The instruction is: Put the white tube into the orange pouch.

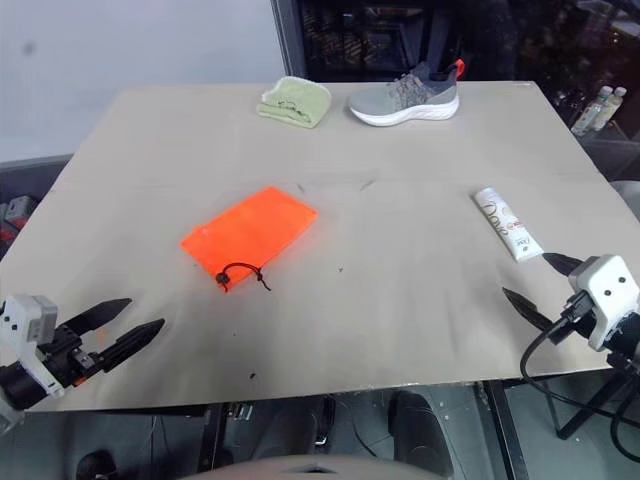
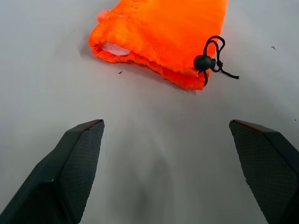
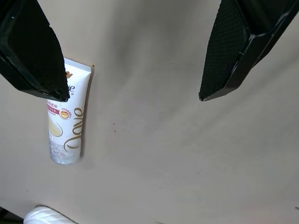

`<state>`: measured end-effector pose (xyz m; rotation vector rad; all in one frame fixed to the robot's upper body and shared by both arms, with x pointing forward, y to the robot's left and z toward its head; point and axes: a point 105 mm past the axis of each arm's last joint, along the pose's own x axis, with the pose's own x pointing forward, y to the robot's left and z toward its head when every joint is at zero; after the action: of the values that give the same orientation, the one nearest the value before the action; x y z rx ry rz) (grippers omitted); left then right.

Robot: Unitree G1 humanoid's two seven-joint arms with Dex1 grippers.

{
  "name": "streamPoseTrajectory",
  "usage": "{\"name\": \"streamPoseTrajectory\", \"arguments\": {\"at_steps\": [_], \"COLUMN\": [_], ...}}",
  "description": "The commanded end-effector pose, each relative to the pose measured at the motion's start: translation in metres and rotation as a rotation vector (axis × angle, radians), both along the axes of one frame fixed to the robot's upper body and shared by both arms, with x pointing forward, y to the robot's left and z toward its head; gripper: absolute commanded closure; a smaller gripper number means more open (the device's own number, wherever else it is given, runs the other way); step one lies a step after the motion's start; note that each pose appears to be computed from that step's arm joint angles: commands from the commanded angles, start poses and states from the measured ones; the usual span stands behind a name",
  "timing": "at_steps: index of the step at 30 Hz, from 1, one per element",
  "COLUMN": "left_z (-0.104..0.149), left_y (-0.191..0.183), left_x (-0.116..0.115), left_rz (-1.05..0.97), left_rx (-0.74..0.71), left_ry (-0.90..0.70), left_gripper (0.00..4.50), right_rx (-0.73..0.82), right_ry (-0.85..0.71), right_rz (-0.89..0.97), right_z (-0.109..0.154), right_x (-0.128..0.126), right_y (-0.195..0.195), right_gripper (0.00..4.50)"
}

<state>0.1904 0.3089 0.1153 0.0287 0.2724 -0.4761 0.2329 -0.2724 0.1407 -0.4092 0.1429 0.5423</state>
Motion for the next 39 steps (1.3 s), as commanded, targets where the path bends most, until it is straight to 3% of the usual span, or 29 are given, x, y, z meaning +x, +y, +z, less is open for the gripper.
{"name": "streamPoseTrajectory", "arguments": {"at_steps": [1,7,16,22,29,39], "left_z": [0.014,0.017,0.024,0.037,0.045,0.044], "left_y": [-0.004,-0.013,0.000,0.005,0.006,0.015], "left_x": [0.004,0.021,0.059,0.095,0.115,0.127], "left_rz": [-0.011,-0.037,-0.028,-0.064,-0.217,-0.359], "left_rx": [0.018,0.036,0.154,0.259,0.522,0.758], "left_ry": [-0.066,-0.114,-0.146,-0.147,-0.192,-0.244], "left_gripper": [0.04,0.04,0.04,0.04,0.04,0.04], "right_rx": [-0.002,0.039,0.047,0.058,0.056,0.063], "right_ry": [-0.045,-0.090,-0.134,-0.212,-0.247,-0.262], "right_rz": [0.044,0.167,0.577,0.703,0.714,0.671], "right_z": [0.012,0.021,0.042,0.066,0.076,0.081], "right_x": [0.006,0.014,0.006,0.017,0.020,0.019], "right_y": [0.005,0.031,0.136,0.184,0.195,0.192], "right_gripper": [0.01,0.01,0.01,0.01,0.01,0.01]}}
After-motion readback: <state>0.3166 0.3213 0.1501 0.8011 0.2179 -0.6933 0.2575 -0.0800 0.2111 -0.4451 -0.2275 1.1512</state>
